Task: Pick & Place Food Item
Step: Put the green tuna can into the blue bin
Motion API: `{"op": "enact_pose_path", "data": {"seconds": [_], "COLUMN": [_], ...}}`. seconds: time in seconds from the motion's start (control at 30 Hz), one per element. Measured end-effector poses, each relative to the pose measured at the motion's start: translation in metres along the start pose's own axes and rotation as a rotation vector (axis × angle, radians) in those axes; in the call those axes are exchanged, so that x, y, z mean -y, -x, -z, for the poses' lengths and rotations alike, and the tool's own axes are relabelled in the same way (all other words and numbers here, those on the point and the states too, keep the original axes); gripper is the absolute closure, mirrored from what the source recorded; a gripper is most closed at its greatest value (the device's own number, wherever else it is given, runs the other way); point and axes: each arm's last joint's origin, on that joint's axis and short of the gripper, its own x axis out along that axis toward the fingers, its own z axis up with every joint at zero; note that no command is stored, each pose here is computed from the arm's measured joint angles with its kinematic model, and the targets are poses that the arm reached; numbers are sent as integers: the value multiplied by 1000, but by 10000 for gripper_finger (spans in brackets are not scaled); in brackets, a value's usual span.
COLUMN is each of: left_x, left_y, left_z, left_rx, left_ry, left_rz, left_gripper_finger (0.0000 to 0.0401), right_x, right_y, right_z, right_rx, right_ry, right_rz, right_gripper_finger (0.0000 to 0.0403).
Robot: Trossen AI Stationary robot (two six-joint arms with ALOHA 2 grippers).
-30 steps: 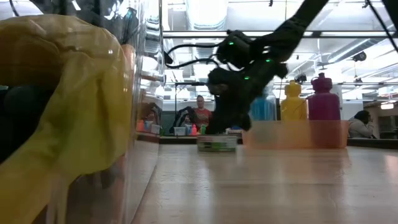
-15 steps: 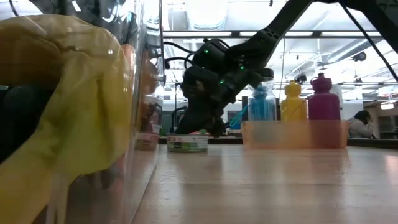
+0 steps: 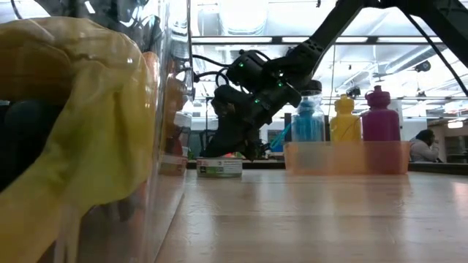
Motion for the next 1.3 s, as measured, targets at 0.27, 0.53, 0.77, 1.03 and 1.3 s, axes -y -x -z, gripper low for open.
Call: {"op": "enact_pose_path", "data": {"seconds": [0.27, 0.53, 0.77, 1.03, 1.3], "left_x": [0, 0, 1, 1, 2], "left_y": [0, 0, 0, 0, 0], "left_z": [0, 0, 2, 5, 6], "left_rx": [-1, -5, -26, -60, -67], "left_ry": [23, 44, 40, 38, 40], "left_rz": [-1, 2, 49, 59, 70], "left_gripper_finger": [142, 142, 142, 142, 142], "right_x": [-22, -43, -42, -32, -24], "right_y": [22, 52, 60, 53, 63], "right_z": [-27, -42, -31, -6, 24], "right_rx": [72, 135, 69, -1, -37], "right_ry": [149, 262, 231, 138, 43], "right_rz": [-129, -150, -84, -50, 48], "right_gripper_finger": [391, 391, 391, 391, 391]}}
